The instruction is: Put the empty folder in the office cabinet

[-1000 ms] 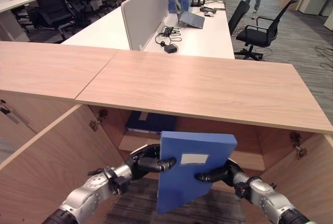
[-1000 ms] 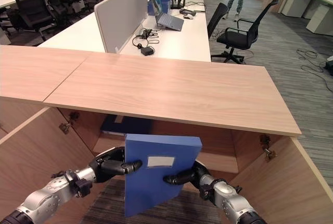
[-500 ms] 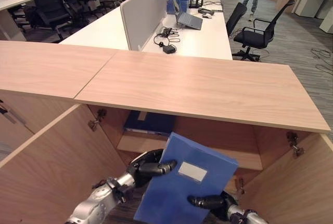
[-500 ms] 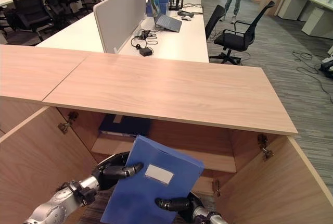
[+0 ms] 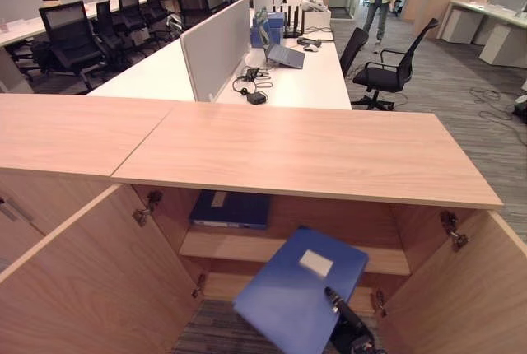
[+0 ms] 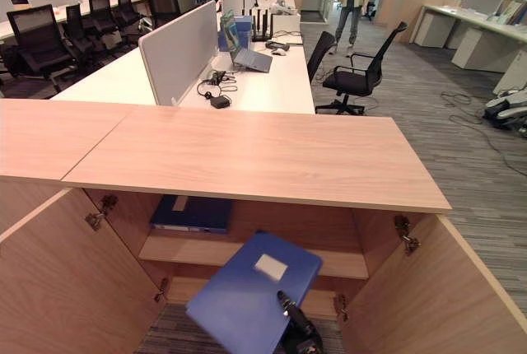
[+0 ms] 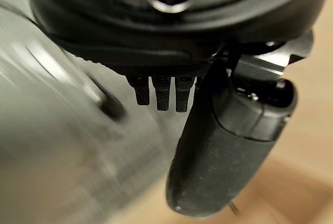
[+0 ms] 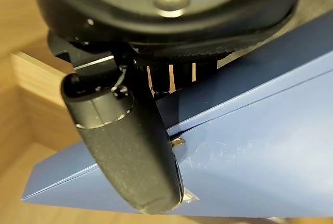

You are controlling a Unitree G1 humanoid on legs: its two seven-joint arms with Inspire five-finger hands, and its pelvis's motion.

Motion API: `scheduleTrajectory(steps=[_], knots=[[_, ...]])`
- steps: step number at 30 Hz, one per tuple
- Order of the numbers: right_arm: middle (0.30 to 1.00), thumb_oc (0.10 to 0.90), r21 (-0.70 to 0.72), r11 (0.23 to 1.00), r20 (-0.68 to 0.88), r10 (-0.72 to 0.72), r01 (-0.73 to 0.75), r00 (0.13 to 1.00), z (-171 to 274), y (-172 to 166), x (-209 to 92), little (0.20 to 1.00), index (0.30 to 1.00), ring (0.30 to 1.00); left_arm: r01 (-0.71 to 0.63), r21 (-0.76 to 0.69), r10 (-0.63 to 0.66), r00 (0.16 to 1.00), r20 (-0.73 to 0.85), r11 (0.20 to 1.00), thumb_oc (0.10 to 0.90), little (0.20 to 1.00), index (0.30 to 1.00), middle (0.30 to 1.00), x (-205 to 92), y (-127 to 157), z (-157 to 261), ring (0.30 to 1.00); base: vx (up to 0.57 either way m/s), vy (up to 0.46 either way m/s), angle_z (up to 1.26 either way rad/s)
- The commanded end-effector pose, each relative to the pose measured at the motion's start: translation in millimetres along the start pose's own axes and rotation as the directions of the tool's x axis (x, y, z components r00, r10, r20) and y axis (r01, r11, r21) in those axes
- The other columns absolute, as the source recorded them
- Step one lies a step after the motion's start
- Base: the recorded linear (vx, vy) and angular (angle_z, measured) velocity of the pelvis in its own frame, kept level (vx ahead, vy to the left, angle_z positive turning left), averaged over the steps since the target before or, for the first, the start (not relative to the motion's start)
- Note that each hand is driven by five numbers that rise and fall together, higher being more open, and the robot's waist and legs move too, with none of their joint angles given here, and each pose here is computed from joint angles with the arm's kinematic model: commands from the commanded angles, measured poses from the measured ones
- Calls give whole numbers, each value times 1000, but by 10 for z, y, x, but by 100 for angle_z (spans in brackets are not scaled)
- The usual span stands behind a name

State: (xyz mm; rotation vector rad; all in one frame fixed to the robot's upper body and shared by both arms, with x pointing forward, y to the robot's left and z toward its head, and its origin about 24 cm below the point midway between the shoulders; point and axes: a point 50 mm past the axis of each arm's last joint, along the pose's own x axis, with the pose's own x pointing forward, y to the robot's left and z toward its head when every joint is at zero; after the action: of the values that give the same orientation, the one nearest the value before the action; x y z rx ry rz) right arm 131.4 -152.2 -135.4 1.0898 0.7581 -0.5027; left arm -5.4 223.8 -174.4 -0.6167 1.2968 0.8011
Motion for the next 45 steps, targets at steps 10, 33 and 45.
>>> scheduleTrajectory(steps=[10, 33, 45], knots=[[300, 400, -19, 943, 162, 330, -331, 930, 310, 1052, 125, 300, 300, 300, -5, 109, 1, 999, 41, 994, 800, 900, 900, 900, 12, -116, 102, 900, -1, -2, 6], [300, 400, 191, 853, 707, 223, -485, 671, 1780, 1956, -61, 300, 300, 300, -62, 144, 50, 995, 87, 988, 800, 900, 900, 900, -1, 13, 214, 900, -26, -4, 3], [300, 400, 286, 736, 797, 173, -613, 579, 2007, 2506, -335, 300, 300, 300, 18, 179, -43, 989, 139, 984, 800, 900, 900, 900, -11, -247, 220, 900, -62, 12, -1]])
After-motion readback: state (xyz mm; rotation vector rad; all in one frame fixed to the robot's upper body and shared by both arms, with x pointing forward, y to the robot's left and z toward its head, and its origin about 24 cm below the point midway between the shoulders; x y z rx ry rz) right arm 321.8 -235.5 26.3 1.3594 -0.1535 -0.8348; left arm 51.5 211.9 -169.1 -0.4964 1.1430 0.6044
